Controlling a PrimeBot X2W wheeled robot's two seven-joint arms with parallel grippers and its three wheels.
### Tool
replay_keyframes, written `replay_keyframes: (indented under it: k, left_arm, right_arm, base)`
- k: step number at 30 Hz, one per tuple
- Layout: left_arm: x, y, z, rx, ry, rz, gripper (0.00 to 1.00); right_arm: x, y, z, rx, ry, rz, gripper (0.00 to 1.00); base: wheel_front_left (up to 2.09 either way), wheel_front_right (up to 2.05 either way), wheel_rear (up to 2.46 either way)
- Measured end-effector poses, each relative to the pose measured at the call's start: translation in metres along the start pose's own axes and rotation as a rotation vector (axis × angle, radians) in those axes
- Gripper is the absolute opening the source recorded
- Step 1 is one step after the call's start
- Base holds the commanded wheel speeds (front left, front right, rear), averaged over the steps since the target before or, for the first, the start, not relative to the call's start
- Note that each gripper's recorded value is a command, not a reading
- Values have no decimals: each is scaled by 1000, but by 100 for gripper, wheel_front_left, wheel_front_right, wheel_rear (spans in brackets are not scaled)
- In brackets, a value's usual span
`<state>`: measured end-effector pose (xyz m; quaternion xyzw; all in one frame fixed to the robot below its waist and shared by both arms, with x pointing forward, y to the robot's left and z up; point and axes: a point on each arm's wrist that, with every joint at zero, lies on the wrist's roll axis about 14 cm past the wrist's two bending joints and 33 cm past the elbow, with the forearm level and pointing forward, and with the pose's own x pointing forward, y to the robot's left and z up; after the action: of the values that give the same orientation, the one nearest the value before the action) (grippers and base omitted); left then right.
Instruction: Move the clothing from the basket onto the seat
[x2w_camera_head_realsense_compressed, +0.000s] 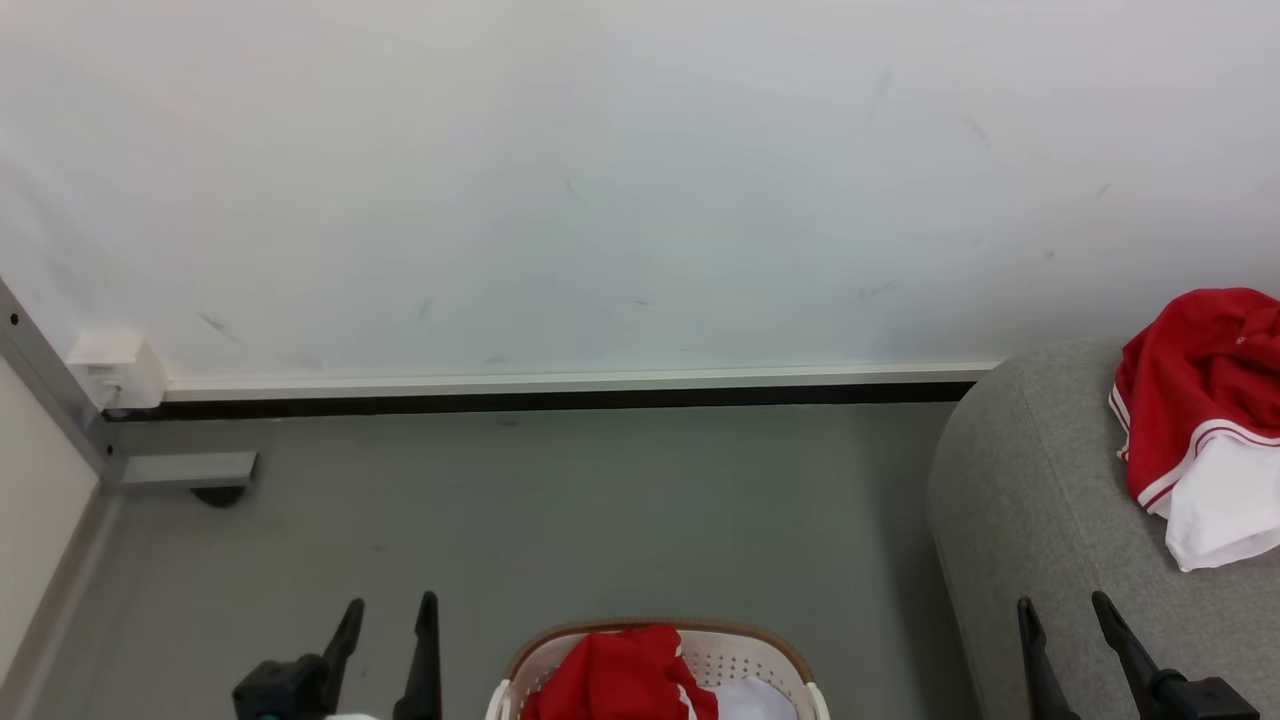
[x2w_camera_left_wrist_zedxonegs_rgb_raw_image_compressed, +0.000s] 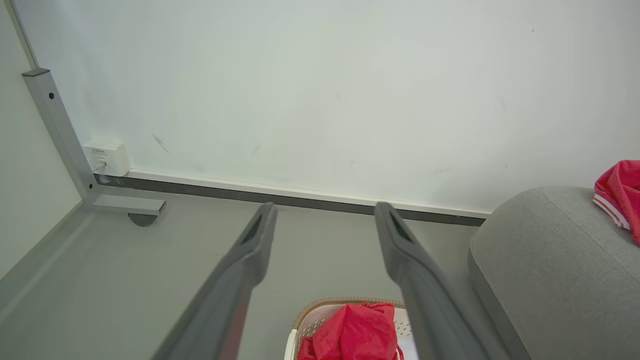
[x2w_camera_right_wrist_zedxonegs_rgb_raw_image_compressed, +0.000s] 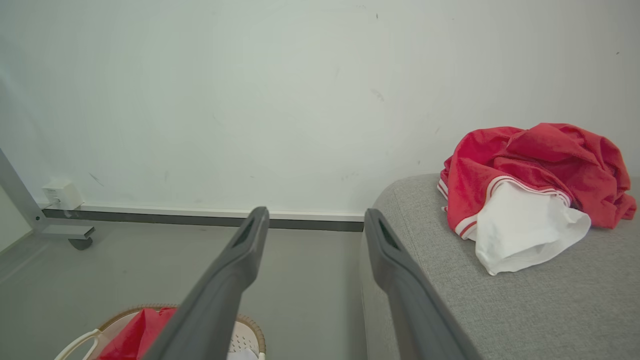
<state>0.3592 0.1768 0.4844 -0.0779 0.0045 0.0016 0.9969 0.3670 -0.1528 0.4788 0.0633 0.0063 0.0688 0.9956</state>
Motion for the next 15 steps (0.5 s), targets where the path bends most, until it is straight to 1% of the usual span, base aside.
replay_keyframes:
  k: [15]
  left_arm:
    - [-5,5,-5,13,1,6,100]
  right_arm:
    - [-4,-7,-2,5,4,-25,100]
  base:
    - [0,0,0]
